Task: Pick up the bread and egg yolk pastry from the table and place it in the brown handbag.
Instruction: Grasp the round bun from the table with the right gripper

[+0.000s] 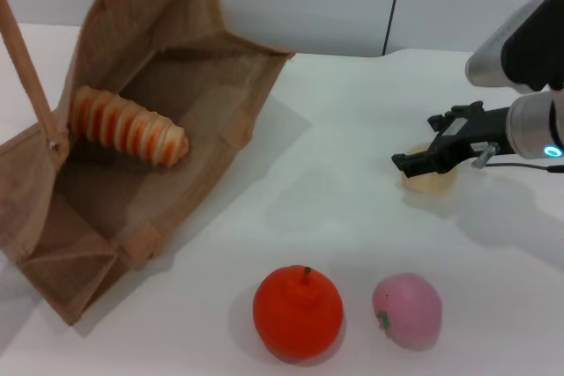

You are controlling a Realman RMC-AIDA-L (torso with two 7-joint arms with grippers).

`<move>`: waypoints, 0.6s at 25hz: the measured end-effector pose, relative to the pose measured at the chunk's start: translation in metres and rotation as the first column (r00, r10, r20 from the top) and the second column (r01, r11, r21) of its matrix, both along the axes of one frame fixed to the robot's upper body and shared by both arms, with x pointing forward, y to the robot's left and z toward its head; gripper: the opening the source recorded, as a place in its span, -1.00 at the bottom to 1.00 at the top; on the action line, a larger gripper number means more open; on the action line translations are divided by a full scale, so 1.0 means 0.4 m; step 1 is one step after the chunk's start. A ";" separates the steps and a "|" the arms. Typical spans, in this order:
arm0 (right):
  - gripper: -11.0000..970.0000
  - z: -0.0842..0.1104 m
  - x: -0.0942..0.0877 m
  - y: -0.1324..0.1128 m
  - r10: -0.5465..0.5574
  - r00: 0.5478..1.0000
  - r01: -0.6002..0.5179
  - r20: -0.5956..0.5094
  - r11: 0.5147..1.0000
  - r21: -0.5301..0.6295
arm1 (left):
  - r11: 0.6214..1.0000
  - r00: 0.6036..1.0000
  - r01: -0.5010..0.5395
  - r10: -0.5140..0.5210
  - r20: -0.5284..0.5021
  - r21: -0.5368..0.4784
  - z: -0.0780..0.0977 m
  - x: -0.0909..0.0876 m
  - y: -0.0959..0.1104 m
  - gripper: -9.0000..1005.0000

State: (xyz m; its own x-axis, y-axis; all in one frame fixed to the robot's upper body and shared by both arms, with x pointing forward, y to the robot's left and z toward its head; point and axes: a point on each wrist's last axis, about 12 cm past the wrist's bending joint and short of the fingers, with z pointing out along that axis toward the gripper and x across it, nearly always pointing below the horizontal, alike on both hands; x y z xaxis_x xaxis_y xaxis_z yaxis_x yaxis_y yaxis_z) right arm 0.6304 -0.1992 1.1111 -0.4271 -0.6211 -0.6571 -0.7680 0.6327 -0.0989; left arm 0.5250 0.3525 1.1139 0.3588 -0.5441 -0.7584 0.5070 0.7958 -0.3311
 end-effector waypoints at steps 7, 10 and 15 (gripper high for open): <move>0.85 -0.023 0.013 0.000 -0.001 0.999 -0.001 -0.047 0.999 -0.040 | 1.000 1.000 0.004 -0.004 -0.014 0.004 -0.002 0.007 -0.004 -0.74; 0.84 -0.022 0.014 -0.005 -0.002 0.999 -0.001 -0.052 0.999 -0.050 | 1.000 1.000 -0.001 0.001 -0.016 0.003 -0.002 0.007 -0.002 -0.74; 0.67 -0.017 0.015 -0.024 -0.013 0.997 0.008 -0.074 0.998 -0.064 | 1.000 1.000 -0.002 0.002 -0.018 0.004 -0.003 0.006 -0.001 -0.74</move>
